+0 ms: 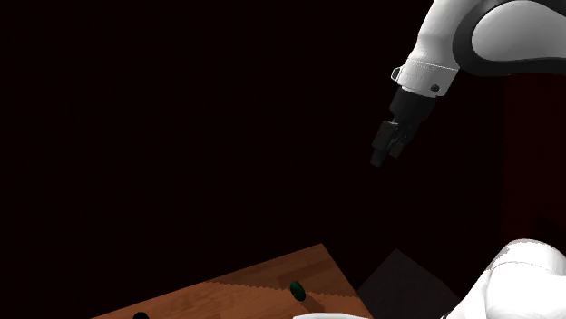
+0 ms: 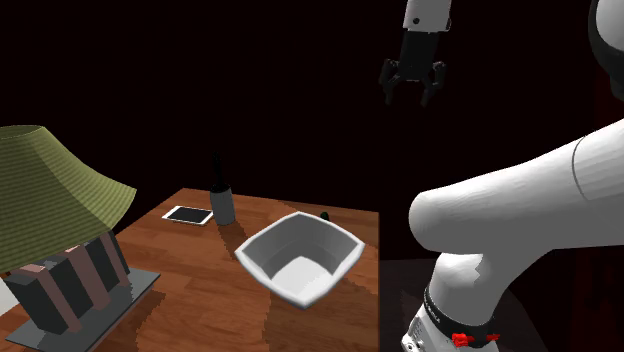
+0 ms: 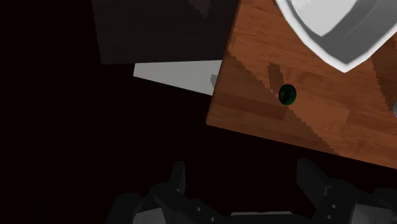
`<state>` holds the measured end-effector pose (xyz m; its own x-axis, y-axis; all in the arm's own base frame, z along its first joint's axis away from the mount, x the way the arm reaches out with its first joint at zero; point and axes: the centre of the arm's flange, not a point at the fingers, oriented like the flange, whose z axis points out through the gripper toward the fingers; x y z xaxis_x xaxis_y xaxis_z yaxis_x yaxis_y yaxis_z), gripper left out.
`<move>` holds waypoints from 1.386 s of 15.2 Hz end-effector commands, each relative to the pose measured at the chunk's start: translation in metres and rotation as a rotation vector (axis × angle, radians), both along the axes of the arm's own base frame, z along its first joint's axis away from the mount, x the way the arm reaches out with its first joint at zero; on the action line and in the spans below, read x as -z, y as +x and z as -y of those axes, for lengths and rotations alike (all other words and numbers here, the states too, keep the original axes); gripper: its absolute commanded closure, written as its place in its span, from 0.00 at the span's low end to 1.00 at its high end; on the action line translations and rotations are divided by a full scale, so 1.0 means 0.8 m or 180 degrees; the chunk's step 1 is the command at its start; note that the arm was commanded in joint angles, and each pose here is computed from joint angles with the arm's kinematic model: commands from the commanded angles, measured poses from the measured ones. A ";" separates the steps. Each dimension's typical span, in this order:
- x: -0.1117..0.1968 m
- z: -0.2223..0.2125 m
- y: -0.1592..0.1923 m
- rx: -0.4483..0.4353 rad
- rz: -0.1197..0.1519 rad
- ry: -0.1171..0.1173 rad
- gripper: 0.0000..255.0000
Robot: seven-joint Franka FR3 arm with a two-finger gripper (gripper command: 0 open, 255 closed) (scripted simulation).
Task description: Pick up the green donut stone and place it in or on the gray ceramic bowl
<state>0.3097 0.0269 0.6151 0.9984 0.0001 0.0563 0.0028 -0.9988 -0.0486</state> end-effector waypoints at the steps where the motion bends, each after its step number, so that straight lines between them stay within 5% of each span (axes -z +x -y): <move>1: 0.000 0.000 0.000 0.0000 0.0000 0.0000 0.00; 21: 0.271 -0.219 0.038 0.0671 -0.0181 -0.0511 0.00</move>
